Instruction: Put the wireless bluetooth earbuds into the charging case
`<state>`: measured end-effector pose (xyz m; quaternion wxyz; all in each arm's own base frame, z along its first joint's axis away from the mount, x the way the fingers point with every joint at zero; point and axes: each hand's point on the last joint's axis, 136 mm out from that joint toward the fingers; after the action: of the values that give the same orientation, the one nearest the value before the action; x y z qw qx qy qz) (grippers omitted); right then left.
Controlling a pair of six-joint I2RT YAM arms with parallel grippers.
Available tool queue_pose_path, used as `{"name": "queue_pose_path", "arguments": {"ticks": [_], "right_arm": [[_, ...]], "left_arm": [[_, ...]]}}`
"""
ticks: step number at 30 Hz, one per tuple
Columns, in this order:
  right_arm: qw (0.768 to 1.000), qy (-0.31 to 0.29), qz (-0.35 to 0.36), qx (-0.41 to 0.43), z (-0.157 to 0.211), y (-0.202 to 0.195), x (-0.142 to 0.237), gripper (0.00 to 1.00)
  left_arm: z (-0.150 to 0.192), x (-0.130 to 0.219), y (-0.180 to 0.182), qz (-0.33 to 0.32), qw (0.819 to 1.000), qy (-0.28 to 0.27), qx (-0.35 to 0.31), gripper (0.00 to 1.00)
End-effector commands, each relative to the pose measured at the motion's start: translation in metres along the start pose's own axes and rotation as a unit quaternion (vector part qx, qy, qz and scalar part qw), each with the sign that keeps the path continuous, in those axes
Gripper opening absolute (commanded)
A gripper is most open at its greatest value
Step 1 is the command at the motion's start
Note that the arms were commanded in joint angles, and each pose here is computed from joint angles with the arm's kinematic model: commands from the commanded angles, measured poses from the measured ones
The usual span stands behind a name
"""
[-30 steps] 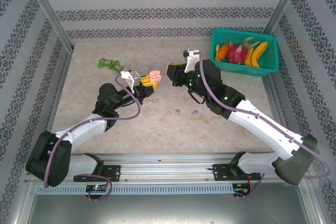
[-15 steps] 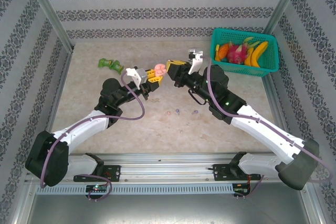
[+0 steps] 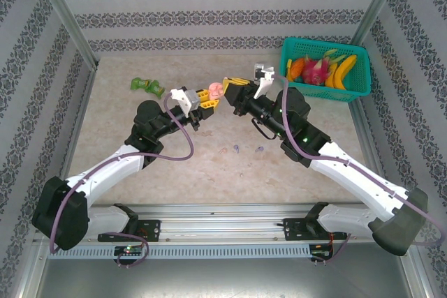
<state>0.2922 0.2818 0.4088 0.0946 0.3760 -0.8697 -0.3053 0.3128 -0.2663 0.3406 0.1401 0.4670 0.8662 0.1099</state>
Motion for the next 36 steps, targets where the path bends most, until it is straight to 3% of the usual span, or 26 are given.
{"name": "queue_pose_path", "arguments": {"ticks": [1, 36], "right_arm": [[1.000, -0.006, -0.008, -0.002, 0.001, -0.003, -0.001, 0.16], [0.999, 0.010, 0.003, -0.033, 0.018, -0.019, -0.002, 0.14]], "left_arm": [[-0.028, -0.001, -0.005, 0.013, 0.999, -0.029, -0.025, 0.00], [-0.030, -0.002, -0.006, 0.010, 0.999, -0.032, -0.020, 0.00]]}}
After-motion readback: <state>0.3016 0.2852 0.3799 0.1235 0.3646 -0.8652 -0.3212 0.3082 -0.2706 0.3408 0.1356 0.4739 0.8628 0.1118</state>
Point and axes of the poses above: each hand's point on the last joint's axis, 136 mm out from that joint toward the fingers, its own x axis back along the fingers, its own y axis along the line the jaws close on, z = x × y, and after that the axes turned 9 degrees about -x, right-handed
